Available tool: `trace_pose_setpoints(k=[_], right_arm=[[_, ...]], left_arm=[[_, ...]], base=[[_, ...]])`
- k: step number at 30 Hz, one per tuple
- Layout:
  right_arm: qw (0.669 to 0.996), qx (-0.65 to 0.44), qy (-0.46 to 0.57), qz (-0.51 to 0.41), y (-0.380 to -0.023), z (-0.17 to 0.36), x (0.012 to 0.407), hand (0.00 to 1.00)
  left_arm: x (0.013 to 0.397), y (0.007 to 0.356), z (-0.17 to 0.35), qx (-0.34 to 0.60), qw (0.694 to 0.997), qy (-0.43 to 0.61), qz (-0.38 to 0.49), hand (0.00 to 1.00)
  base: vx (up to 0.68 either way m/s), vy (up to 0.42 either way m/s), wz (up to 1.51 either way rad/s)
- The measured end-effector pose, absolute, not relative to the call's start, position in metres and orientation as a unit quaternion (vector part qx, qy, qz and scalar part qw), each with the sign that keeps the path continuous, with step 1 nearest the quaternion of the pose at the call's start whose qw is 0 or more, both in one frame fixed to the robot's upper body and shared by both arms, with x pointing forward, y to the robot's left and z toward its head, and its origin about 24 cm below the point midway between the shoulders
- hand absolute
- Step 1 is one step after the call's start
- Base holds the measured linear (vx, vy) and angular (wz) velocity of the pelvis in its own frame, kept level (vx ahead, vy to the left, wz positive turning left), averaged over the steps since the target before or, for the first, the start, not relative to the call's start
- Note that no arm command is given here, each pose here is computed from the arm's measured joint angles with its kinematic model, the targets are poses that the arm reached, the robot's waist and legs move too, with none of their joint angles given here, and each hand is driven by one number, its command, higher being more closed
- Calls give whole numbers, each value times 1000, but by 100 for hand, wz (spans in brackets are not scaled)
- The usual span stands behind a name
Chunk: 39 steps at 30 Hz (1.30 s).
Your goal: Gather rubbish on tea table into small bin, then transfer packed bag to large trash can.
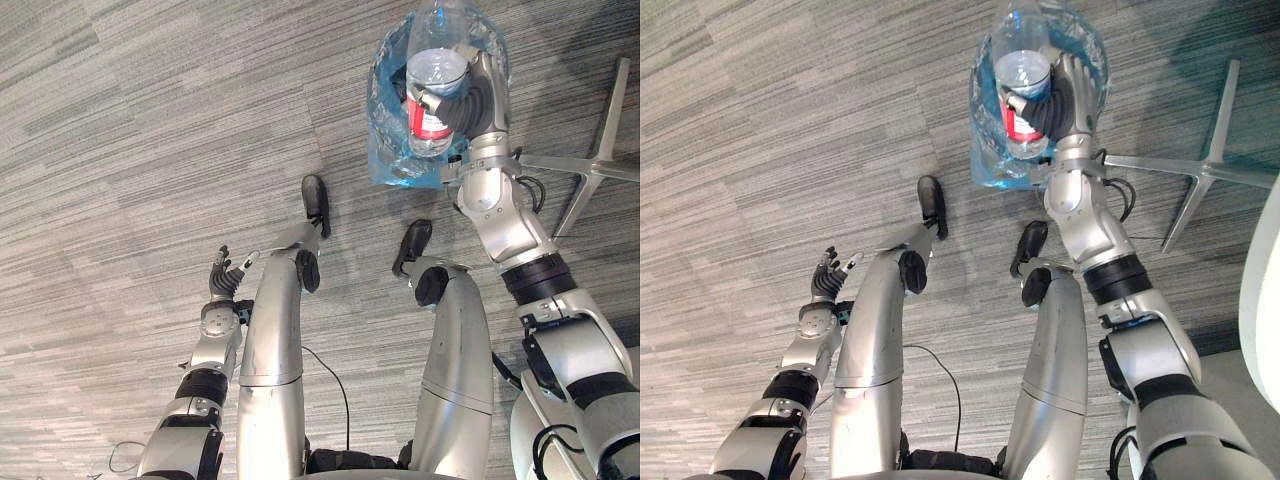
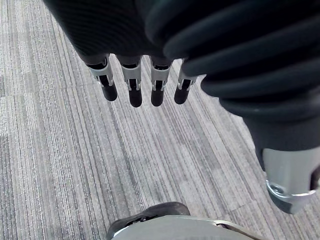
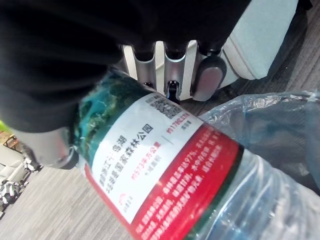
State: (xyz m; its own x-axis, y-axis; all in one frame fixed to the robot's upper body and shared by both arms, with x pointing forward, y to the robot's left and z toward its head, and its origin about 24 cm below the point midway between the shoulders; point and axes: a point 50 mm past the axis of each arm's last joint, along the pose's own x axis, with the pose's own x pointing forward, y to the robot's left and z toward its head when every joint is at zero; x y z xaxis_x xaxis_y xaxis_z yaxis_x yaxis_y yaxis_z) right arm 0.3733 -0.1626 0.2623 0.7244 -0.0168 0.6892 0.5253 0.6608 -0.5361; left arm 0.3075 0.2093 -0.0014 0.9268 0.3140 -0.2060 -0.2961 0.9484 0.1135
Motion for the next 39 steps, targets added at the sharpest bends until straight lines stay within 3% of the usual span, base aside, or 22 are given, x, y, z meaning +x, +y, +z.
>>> trace_pose_setpoints(k=[2, 3, 14, 29, 34, 39], right_arm=[[851, -376, -329, -163, -164, 264, 376, 100], [855, -370, -324, -164, -166, 265, 378, 0], [866, -373, -285, -174, -176, 253, 387, 0], [885, -314, -330, -96, -137, 220, 353, 0], [875, -354, -323, -72, -136, 204, 348, 0], [840, -447, -306, -16, -122, 178, 348, 0]], left_arm=[[307, 209, -2, 40, 981, 112, 156, 0], [307, 209, -2, 41, 981, 112, 155, 0], [307, 209, -2, 50, 981, 111, 149, 0], [305, 217, -3, 60, 979, 115, 156, 0], [304, 222, -3, 67, 977, 118, 163, 0], [304, 226, -3, 76, 976, 121, 166, 0]], base=[[-13, 4, 2], [0, 0, 0], [-37, 5, 1], [-32, -19, -3], [-33, -34, -4], [-39, -19, -3]])
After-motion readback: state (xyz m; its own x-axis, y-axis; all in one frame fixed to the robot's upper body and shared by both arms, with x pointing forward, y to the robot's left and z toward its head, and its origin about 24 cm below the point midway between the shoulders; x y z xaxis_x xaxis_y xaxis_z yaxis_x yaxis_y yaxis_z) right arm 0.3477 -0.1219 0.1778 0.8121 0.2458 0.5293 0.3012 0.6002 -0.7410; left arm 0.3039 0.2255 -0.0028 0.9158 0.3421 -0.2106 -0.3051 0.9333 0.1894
